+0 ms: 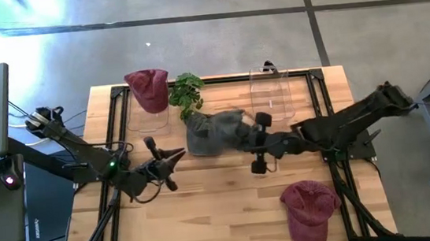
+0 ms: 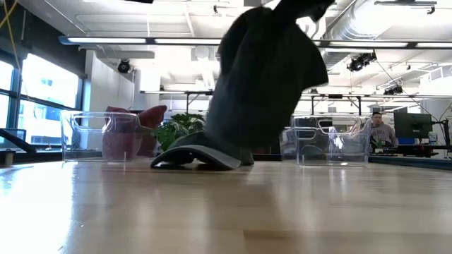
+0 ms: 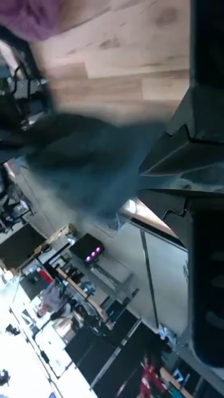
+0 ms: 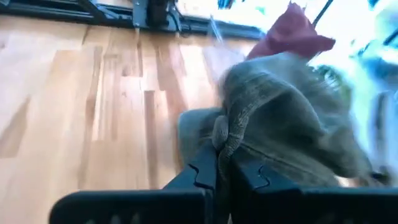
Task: Pick & Place hat
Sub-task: Put the bottom gray cap into the right transparent bin
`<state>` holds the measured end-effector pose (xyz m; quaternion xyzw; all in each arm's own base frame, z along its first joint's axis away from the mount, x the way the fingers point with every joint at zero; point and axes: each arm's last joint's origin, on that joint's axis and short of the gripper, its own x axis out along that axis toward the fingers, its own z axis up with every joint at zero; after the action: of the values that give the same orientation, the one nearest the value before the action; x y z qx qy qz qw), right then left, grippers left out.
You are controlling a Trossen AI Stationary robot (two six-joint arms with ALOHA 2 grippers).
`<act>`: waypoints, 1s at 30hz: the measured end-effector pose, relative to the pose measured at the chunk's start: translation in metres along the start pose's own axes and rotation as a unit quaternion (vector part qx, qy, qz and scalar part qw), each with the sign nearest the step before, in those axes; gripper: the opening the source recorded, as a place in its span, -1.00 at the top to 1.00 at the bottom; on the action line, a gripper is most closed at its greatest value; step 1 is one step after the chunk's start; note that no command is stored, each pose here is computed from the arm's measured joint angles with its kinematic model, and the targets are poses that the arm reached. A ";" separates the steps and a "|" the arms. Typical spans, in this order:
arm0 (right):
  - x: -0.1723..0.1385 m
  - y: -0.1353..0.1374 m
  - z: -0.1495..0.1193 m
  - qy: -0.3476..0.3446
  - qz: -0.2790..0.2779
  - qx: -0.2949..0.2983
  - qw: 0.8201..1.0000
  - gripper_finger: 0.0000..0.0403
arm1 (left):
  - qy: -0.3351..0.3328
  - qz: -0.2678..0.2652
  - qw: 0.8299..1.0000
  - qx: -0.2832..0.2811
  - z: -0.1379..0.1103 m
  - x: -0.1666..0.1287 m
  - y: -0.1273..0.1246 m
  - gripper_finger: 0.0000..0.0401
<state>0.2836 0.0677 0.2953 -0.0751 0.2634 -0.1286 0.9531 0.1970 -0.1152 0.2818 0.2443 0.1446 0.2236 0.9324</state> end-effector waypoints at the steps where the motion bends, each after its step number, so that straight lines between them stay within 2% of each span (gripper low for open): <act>1: -0.003 0.002 0.000 -0.004 0.000 -0.018 1.000 0.97 | 0.000 -0.004 1.000 0.001 -0.001 -0.002 0.000 0.81; 3: -0.002 0.010 -0.006 0.001 0.008 -0.040 0.999 0.96 | -0.002 -0.018 1.000 -0.005 -0.001 -0.004 -0.002 0.81; 5: 0.013 0.020 -0.022 0.026 0.033 -0.051 0.998 0.95 | 0.001 -0.035 0.999 -0.014 -0.003 -0.004 -0.005 0.81; 10: 0.062 0.054 -0.072 0.071 0.153 -0.031 0.985 0.97 | 0.015 -0.077 0.997 -0.025 -0.009 0.003 -0.023 0.81; 13: 0.083 0.070 -0.094 0.093 0.205 -0.017 0.974 0.94 | 0.019 -0.110 0.994 -0.015 -0.012 0.007 -0.034 0.81; 16: 0.090 0.080 -0.103 0.116 0.225 -0.026 0.967 0.76 | 0.010 -0.158 0.987 -0.029 -0.009 0.009 -0.040 0.81; 21: 0.082 0.084 -0.080 0.090 0.266 -0.031 0.959 0.25 | 0.004 -0.264 0.963 -0.051 -0.011 0.028 -0.053 0.81; 23: 0.069 0.084 -0.065 0.072 0.254 -0.064 0.962 0.04 | -0.001 -0.269 0.961 -0.061 -0.012 0.037 -0.058 0.81; 25: 0.055 0.087 -0.051 0.047 0.199 -0.095 0.974 -0.12 | 0.007 -0.230 0.971 -0.056 -0.016 0.048 -0.064 0.81; 28: 0.040 0.090 -0.047 0.032 0.087 -0.127 0.988 -0.24 | 0.008 -0.170 0.985 -0.030 -0.023 0.063 -0.073 0.81; 30: 0.036 0.090 -0.048 0.029 0.061 -0.118 0.991 -0.26 | -0.003 -0.178 0.984 -0.032 -0.024 0.071 -0.076 0.81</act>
<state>0.3065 0.1398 0.2186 -0.1675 0.3086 -0.0400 0.9355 0.2754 -0.1305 0.2109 0.1855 0.1754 0.0578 0.9651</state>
